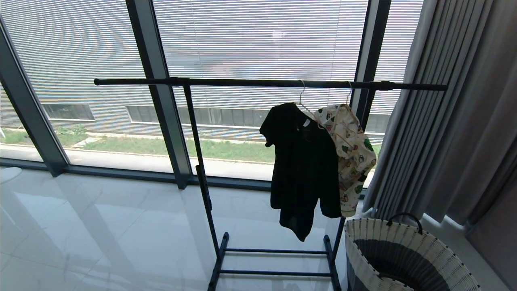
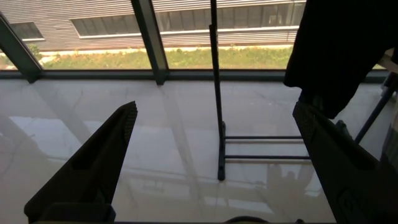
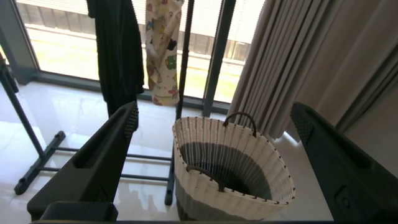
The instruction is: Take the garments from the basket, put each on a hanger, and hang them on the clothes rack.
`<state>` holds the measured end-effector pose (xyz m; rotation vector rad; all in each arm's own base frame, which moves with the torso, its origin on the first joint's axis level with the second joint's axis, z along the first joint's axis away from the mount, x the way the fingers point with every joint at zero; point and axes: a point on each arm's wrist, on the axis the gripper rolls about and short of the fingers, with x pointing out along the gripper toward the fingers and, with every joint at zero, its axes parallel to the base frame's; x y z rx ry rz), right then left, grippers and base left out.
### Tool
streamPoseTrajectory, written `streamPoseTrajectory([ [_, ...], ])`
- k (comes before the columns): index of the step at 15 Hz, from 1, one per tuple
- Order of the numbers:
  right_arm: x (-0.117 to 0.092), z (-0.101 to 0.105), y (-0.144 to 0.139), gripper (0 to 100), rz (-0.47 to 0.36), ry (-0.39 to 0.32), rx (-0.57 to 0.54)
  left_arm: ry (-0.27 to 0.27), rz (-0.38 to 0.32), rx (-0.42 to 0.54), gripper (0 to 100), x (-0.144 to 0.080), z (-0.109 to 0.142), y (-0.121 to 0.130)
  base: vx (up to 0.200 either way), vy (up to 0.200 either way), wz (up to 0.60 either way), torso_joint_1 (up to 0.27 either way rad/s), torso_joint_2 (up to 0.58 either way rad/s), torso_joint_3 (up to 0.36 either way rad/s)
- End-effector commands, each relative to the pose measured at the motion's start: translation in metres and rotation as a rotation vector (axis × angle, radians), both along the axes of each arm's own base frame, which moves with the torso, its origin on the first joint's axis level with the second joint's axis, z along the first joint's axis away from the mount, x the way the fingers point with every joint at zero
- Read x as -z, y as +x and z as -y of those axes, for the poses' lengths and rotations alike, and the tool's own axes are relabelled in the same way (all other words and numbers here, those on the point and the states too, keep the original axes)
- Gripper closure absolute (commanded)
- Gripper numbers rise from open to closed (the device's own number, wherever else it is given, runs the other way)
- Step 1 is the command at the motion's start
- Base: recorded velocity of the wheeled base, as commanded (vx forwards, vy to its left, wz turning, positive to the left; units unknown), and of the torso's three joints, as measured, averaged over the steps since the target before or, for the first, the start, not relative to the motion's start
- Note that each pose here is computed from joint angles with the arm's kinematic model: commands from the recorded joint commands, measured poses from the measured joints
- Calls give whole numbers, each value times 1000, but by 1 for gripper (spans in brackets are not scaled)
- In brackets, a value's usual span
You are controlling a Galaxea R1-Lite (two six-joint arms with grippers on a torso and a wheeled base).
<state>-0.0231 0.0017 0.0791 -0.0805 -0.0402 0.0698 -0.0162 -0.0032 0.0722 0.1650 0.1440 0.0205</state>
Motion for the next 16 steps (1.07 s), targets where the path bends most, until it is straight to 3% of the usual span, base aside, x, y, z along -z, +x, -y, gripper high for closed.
streamPoseTrajectory([
  [1,0,0,0,0,-2,-2,-1,-1,-4,-1,0,0,0,0,0,0,0,-129,315,168],
  [16,0,0,0,0,-1,-11,1,0,-4,0,0,0,0,0,0,0,0,-203,486,276],
])
